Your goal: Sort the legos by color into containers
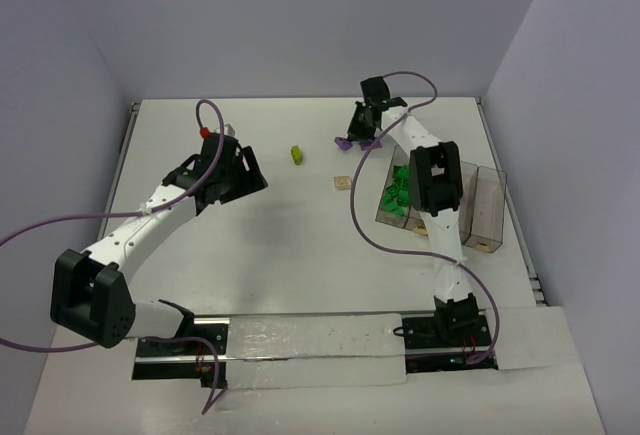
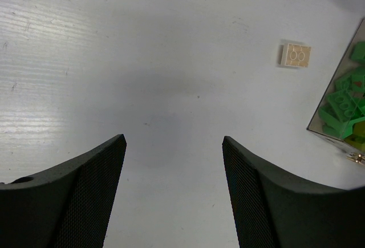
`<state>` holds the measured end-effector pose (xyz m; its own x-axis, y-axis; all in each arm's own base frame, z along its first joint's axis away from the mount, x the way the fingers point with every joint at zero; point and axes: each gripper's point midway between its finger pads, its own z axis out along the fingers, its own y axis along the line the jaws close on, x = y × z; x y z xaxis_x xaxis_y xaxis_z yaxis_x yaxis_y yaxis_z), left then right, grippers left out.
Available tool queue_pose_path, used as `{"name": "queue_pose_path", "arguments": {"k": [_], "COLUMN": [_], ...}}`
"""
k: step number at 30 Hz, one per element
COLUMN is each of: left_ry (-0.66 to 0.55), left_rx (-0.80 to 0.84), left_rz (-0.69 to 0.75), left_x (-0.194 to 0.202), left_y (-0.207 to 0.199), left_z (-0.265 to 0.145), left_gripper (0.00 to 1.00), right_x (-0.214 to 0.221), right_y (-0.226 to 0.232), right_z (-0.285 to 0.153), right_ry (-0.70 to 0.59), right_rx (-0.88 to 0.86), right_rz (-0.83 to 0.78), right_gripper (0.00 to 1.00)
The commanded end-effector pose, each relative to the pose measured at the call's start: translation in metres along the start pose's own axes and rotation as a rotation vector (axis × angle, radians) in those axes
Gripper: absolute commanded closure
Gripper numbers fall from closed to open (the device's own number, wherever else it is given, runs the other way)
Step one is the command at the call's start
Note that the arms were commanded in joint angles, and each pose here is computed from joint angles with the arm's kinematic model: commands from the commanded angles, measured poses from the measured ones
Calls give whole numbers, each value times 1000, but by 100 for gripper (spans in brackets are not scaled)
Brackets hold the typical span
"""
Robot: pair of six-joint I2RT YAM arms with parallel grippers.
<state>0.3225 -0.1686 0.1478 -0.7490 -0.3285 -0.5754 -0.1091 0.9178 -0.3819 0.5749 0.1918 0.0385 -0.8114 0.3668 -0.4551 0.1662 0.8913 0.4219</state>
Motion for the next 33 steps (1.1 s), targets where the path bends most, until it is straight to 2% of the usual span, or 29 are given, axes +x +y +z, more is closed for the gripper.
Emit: {"name": "queue_pose_path", "arguments": {"k": [1, 8, 12, 14, 16, 17, 21, 27, 33], "left_ry": [-40, -42, -54, -52, -52, -53, -52, -53, -49], "left_rx": [50, 67, 69, 73, 73, 72, 83, 76, 75], "left_rz": [-1, -8, -9, -12, -14, -15, -15, -8, -8], "left_x": [-10, -10, -11, -11, -11, -11, -10, -10, -8], "left_y": [-11, -13, -13, -14, -14, -13, -15, -13, -12], "left_z": [-15, -18, -22, -22, -22, -22, -23, -24, -22], "left_gripper": [24, 24, 24, 24, 24, 24, 24, 24, 24], "right_x": [-8, -19, -30, -31, -22, -24, 7, 12, 20], "right_y": [12, 41, 60, 67, 63, 65, 45, 32, 38], "right_z": [-39, -78, -107, -119, -118, -122, -104, -84, -60], "right_ry": [-22, -71, -131, -156, -153, -169, -126, -131, -94], "right_rx": [-20, -95, -128, -119, -91, -94, -63, 23, 56], "right_rz": [-59, -89, -105, -113, -103, -96, -12, 42, 31], "right_gripper": [97, 98, 91, 80, 61, 60, 38, 29, 23]}}
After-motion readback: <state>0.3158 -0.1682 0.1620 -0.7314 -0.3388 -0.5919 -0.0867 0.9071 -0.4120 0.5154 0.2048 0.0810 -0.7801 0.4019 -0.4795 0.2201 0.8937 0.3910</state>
